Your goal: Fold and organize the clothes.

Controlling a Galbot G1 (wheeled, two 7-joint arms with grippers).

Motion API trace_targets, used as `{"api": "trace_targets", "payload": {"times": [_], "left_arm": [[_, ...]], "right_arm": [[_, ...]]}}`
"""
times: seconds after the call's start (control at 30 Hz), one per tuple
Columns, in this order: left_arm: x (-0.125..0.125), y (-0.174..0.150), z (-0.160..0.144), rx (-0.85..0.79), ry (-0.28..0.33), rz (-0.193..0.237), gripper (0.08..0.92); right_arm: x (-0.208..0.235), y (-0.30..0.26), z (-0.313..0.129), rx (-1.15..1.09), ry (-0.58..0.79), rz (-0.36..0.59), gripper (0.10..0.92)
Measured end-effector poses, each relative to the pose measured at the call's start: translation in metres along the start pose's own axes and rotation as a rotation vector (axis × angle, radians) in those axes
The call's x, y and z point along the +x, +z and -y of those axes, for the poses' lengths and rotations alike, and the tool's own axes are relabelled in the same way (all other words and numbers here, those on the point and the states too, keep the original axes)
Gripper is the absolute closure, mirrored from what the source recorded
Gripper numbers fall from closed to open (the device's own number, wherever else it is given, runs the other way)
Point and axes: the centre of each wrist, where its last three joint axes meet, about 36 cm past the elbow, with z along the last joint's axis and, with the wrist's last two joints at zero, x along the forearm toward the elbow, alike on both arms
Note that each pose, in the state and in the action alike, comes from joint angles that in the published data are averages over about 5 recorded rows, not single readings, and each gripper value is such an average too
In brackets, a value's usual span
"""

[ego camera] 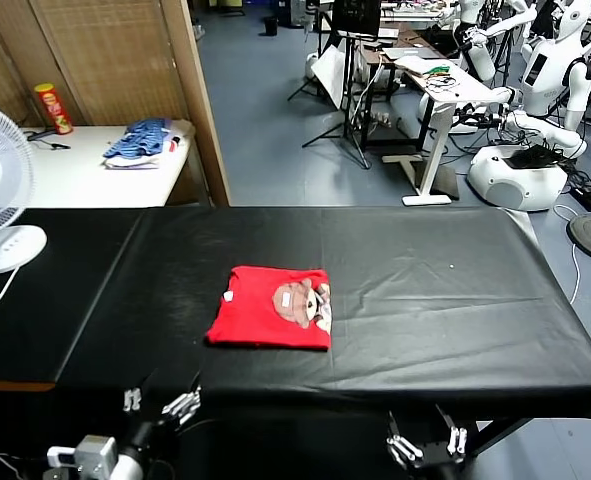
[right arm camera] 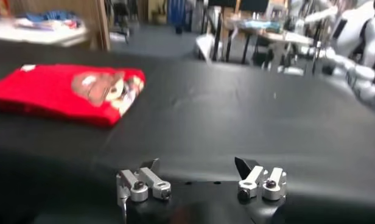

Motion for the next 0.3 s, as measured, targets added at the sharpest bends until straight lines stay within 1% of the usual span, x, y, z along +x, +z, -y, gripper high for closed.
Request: {"api": "trace_targets", "payload": {"times": [0.3], "left_arm": [[0.0048,-0.0018,-0.0005,0.007,-0.004,-0.003,0.201]], "right_arm": [[0.0068,-0.0012,-0.0021,-0.007,-0.009,-0.011,0.224]]}}
